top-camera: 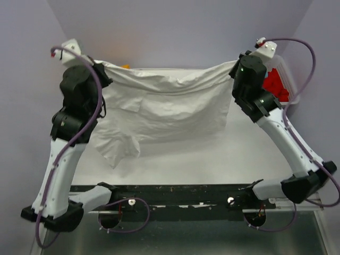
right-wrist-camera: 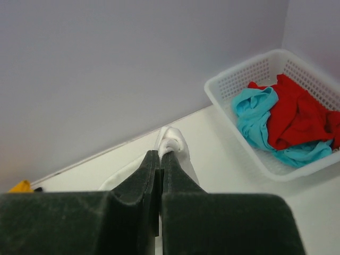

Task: Fold and stack the t-shirts
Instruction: Flatten out the tshirt

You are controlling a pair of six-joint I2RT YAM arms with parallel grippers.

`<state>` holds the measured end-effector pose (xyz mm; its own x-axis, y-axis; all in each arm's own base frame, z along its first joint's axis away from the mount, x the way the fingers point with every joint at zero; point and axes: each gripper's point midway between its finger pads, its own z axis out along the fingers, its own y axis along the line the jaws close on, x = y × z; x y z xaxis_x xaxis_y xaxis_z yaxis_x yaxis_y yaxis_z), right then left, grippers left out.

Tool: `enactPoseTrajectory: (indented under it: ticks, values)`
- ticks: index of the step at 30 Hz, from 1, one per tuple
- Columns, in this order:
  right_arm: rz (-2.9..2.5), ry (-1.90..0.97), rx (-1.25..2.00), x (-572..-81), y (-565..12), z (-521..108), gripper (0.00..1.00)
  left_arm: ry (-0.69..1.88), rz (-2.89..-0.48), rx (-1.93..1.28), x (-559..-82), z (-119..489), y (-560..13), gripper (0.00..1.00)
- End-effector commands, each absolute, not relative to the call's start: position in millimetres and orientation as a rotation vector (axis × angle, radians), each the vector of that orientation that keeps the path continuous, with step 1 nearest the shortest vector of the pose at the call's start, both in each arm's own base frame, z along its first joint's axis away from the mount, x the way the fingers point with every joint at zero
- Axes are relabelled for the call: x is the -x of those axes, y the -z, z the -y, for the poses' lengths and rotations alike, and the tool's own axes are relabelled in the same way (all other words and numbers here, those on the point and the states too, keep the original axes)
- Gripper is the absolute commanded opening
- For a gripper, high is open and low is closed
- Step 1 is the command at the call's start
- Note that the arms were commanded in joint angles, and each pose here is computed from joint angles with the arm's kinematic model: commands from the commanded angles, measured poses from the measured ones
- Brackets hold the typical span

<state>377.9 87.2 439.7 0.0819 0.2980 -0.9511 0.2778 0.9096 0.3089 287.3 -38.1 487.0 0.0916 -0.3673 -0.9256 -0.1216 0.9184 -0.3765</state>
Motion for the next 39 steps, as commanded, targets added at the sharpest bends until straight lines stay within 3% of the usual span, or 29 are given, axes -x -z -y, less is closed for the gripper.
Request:
enactPoseTrajectory:
  ticks: [1,7,11,21,25,26,27,28,29,30,31,32,33,39]
  values:
    - [-1.524,0.024,-0.421,-430,-440,-83,0.01,0.209,-1.632,0.200,-353,64,-490,0.00]
    - [-1.502,0.029,-0.407,-440,-457,-72,0.01,0.142,-1.650,0.167,-369,49,-520,0.00]
    - [-1.531,0.043,-0.391,-425,-439,-65,0.01,0.187,-1.728,0.119,-366,55,-487,0.00]
    - [-2.000,0.308,-0.449,-344,-261,-23,0.01,0.247,-2.167,0.324,-296,56,-247,0.00]
    - [-2.137,0.362,-0.434,-324,-199,-21,0.02,0.324,-2.271,0.353,-287,69,-178,0.01]
    - [-2.170,0.373,-0.409,-325,-184,-23,0.04,0.328,-2.303,0.385,-289,71,-169,0.23]
    - [-2.188,0.388,-0.407,-327,-175,-23,0.09,0.334,-2.351,0.398,-293,75,-159,0.54]
    - [-2.203,0.412,-0.420,-330,-167,-23,0.17,0.359,-2.384,0.390,-296,80,-154,0.65]
    - [-2.209,0.442,-0.431,-333,-162,-22,0.32,0.365,-2.424,0.387,-301,84,-146,0.75]
    - [-2.212,0.482,-0.450,-336,-157,-19,0.46,0.363,-2.470,0.389,-302,86,-139,0.96]
    - [-2.204,0.522,-0.480,-339,-157,-16,0.55,0.330,-2.507,0.419,-302,84,-133,0.99]
    - [-2.201,0.553,-0.507,-339,-156,-14,0.82,0.297,-2.518,0.451,-303,80,-129,0.99]
    - [-2.193,0.579,-0.534,-339,-156,-11,0.99,0.260,-2.514,0.483,-304,75,-126,0.99]
    - [-2.138,0.512,-0.628,-338,-159,-12,1.00,0.435,-2.404,0.517,-283,96,-130,0.99]
